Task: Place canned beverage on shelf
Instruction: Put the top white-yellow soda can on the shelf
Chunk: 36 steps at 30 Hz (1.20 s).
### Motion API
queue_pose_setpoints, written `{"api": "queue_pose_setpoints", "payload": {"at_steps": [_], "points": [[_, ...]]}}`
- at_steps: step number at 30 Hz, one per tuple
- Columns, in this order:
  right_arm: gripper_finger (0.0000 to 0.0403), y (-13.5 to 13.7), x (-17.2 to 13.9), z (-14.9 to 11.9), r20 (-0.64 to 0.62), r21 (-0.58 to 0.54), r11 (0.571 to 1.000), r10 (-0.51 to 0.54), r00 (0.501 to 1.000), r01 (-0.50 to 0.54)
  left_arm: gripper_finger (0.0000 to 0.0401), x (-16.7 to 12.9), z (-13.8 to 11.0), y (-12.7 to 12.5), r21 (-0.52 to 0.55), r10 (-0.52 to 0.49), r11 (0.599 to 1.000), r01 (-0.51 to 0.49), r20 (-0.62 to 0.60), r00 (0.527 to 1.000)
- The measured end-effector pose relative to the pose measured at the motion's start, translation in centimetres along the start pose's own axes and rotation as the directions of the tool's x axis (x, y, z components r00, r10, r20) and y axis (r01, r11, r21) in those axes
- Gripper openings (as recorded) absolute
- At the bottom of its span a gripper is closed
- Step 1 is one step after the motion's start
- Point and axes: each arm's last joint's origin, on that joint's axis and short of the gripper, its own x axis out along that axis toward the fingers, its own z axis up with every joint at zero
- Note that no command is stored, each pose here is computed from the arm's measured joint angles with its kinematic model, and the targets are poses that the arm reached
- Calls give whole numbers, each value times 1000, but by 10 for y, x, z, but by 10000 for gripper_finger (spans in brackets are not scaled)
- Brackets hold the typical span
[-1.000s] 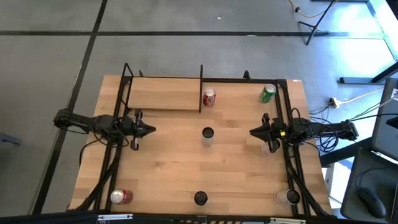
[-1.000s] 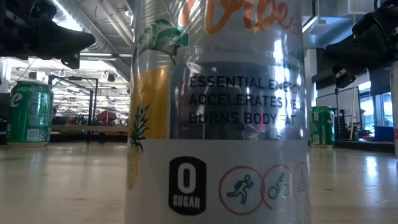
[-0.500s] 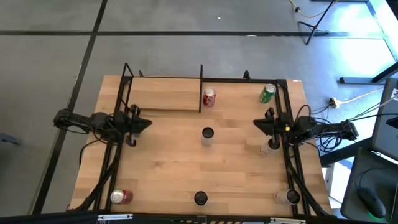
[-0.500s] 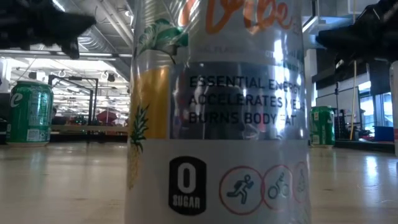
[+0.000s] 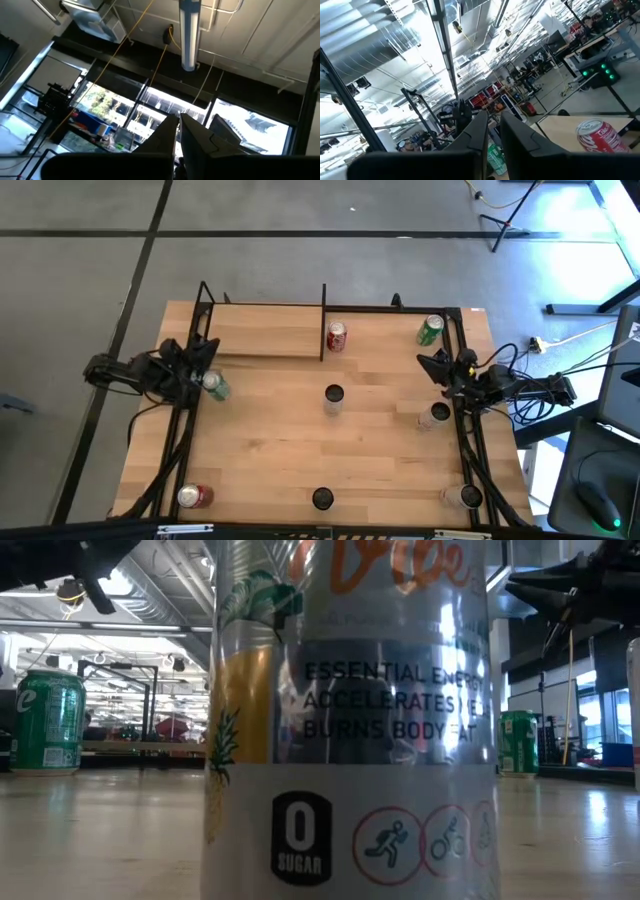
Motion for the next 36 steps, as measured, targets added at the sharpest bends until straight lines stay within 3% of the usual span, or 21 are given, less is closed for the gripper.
{"api": "queue_pose_setpoints", "payload": {"at_steps": [14,21,28,31,36], "points": [[42,1,0,5,68,63,998,-23,997,19,18,65,17,-46,180,50,984,-13,-198,979],[42,1,0,5,70,137,990,-31,997,21,18,98,-9,-65,254,101,967,-25,-290,952],[42,1,0,5,65,132,991,-24,998,15,20,117,-22,-72,219,138,972,-83,-248,959],[42,-1,0,3,60,126,991,-57,997,49,38,126,-25,-71,218,161,970,-106,-250,955],[42,-2,0,0,26,133,990,-58,998,54,100,150,-29,-74,232,167,967,-104,-270,948]]}}
